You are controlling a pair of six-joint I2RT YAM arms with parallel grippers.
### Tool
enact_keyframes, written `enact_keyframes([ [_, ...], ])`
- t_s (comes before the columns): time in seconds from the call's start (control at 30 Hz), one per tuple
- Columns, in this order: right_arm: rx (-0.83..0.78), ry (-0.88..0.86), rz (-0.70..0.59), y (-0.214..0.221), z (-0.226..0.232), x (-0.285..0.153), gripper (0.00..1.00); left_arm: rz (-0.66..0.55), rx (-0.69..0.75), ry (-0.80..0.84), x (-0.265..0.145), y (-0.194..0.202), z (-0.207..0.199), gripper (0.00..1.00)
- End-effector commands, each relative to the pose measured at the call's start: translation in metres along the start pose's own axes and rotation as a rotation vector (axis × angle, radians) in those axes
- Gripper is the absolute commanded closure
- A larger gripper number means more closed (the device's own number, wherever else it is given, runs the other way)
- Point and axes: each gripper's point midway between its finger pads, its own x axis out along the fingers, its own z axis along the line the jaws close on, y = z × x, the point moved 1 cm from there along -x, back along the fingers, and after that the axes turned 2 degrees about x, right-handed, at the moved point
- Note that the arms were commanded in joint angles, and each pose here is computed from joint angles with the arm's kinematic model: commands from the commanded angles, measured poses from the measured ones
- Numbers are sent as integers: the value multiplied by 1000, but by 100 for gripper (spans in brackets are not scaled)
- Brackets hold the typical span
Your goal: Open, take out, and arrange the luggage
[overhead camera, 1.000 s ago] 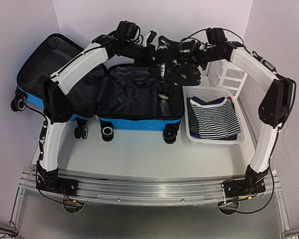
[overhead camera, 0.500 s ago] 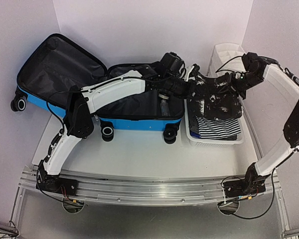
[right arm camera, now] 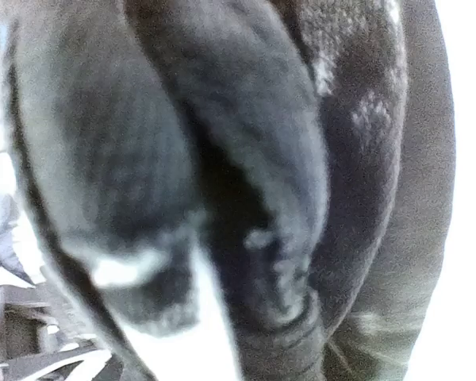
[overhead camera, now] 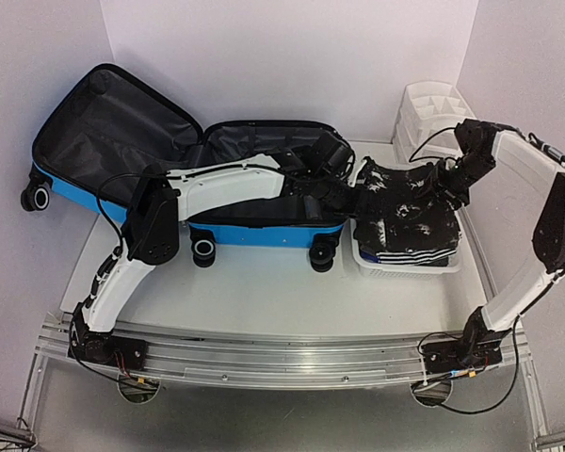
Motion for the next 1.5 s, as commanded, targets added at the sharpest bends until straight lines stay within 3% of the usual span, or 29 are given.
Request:
enact_keyframes([
  [0.0, -41, 189, -36, -18, -19, -22, 53, -28, 131, -77, -27, -19, -15, 52],
  [0.23, -52, 347, -262, -50, -9, -111, 51, -57, 208, -79, -61, -40, -35, 46],
  [0.33, -57, 330, -330, -50, 4, -137, 58, -80, 242, -87, -79, -50, -36, 43],
  [0.53, -27, 62, -265, -26, 33, -85, 85, -169, 384, -140, -119, -79, -34, 34],
  [0.67, 53, 118, -181, -7, -5, -26, 94, -187, 404, -212, -139, -89, -14, 33],
  [0.8, 73, 172, -89, 7, -33, 20, 98, -158, 357, -251, -150, -86, 14, 33],
  [0.97, 52, 222, -168, -7, -31, -5, 95, -132, 321, -303, -169, -84, 44, 33],
  [1.2, -52, 216, -319, -34, 19, -68, 87, -62, 359, -366, -190, -70, 69, 31],
  [1.47, -141, 160, -351, -36, 80, -68, 80, 31, 326, -368, -219, -43, 113, 27],
])
